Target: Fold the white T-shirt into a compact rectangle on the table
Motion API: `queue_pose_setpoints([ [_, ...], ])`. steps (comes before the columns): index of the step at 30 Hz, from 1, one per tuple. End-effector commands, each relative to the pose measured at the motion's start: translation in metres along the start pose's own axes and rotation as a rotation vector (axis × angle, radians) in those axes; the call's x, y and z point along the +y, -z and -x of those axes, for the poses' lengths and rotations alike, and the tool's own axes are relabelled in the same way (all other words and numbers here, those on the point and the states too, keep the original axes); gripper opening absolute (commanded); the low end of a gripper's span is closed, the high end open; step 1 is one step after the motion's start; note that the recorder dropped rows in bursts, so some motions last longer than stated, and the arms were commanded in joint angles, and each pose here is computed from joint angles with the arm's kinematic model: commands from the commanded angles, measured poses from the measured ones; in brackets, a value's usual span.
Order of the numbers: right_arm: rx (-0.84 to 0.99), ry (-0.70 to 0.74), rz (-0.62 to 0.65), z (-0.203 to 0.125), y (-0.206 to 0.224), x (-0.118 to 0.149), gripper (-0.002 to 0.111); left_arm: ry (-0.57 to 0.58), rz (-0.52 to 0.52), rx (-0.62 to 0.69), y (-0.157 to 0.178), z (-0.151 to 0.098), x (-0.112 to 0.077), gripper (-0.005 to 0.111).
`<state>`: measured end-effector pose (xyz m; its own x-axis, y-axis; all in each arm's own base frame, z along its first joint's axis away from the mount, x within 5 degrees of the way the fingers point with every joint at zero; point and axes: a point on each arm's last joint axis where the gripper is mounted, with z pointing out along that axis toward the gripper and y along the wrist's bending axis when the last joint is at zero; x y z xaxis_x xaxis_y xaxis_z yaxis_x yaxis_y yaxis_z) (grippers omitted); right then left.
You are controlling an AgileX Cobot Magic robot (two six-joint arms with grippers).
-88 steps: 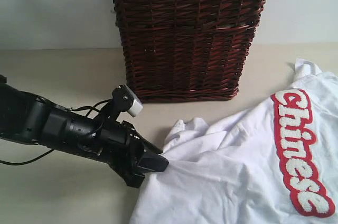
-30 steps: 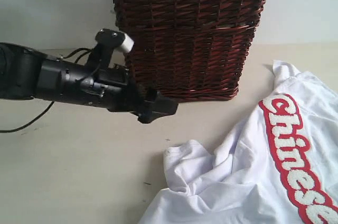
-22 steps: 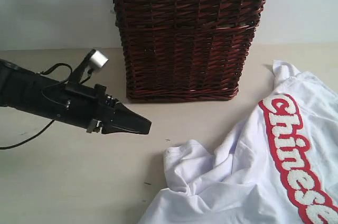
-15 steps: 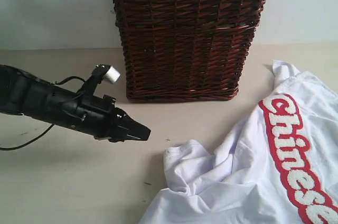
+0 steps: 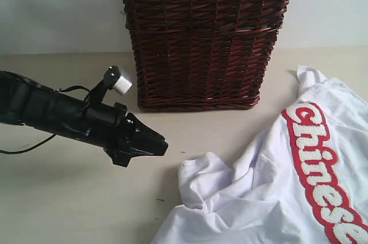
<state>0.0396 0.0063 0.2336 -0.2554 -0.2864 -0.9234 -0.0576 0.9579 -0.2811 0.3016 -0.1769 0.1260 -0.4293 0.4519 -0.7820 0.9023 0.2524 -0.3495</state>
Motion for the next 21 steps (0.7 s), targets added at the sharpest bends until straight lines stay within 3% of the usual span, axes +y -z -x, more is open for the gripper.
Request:
queue_pose_setpoints([
  [1, -0.007, -0.001, -0.003, 0.0, 0.0, 0.0, 0.036, -0.016, -0.009, -0.041, -0.002, 0.003, -0.001, 0.053],
  [5, -0.007, -0.001, -0.003, 0.0, 0.0, 0.0, 0.036, -0.011, -0.05, -0.008, -0.015, -0.008, -0.002, 0.053],
  [11, -0.007, -0.001, -0.003, 0.0, 0.0, 0.0, 0.036, -0.131, -0.215, 0.115, -0.027, -0.03, -0.014, 0.033],
  [21, -0.007, -0.001, -0.003, 0.0, 0.0, 0.0, 0.036, -0.046, -0.159, 0.034, -0.035, -0.026, -0.004, 0.03],
])
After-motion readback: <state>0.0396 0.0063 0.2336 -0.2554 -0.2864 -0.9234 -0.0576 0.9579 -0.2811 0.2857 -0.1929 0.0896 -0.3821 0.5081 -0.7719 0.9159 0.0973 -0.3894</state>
